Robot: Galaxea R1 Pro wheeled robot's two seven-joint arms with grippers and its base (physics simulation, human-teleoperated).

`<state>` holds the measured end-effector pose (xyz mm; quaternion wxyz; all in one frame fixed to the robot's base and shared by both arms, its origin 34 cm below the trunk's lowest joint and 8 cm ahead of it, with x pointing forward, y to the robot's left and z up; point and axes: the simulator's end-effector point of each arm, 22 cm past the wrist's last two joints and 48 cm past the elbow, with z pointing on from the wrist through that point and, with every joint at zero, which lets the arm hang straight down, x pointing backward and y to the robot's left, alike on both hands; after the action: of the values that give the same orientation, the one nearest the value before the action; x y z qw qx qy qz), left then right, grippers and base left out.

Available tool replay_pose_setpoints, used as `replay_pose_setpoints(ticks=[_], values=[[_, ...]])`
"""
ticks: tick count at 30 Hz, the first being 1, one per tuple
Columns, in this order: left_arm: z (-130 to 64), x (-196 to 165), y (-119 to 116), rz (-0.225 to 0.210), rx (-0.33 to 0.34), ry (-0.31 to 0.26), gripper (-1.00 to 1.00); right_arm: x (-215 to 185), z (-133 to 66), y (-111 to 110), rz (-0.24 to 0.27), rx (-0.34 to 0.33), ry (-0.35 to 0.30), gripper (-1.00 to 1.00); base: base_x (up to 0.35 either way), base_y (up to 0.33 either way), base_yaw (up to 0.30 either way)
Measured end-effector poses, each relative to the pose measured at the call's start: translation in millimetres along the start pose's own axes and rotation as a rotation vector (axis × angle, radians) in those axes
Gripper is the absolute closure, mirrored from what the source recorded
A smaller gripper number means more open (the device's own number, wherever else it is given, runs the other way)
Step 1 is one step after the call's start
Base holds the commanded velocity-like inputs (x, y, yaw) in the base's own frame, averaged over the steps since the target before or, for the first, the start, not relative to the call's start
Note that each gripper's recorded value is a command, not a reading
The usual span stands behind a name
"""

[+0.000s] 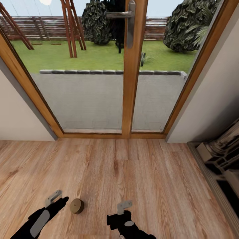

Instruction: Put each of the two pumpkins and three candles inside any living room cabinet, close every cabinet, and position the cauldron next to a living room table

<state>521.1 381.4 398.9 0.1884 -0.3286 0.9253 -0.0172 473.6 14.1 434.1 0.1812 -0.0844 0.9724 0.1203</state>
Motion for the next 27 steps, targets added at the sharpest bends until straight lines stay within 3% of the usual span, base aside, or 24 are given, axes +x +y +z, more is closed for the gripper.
replay_pose_setpoints(ticks=[3, 5, 7, 11, 19, 21, 27], values=[[2.6, -13.9, 0.2, 0.008, 0.007, -0.015, -1.00, 7.9, 3.7, -0.2, 0.003, -0.010, 0.073, -1.00, 0.000, 0.000, 0.000], [5.0, -12.2, 0.8, 0.015, 0.009, 0.008, -1.00, -0.9, 4.6, 0.3, 0.023, -0.021, 0.081, -1.00, 0.000, 0.000, 0.000], [4.3, -13.8, -12.1, 0.037, 0.032, 0.069, -1.00, -17.2, 2.4, 2.5, 0.039, -0.041, 0.097, -1.00, 0.000, 0.000, 0.000], [8.6, -12.5, -10.8, 0.050, 0.034, 0.106, -1.00, -28.3, 5.3, 5.2, 0.038, -0.055, 0.085, -1.00, 0.000, 0.000, 0.000], [20.6, -13.7, 2.9, 0.060, 0.016, 0.110, -1.00, -30.9, 15.5, 7.3, 0.038, -0.069, 0.068, -1.00, 0.000, 0.000, 0.000], [24.1, -12.2, 9.1, 0.064, -0.007, 0.110, -1.00, -36.2, 16.0, 10.6, 0.038, -0.079, 0.053, -1.00, 0.000, 0.000, 0.000], [32.3, -6.7, 39.2, 0.074, -0.157, 0.107, -1.00, -74.9, 1.0, 37.8, 0.036, -0.159, -0.024, -1.00, 0.000, 0.000, 0.000]])
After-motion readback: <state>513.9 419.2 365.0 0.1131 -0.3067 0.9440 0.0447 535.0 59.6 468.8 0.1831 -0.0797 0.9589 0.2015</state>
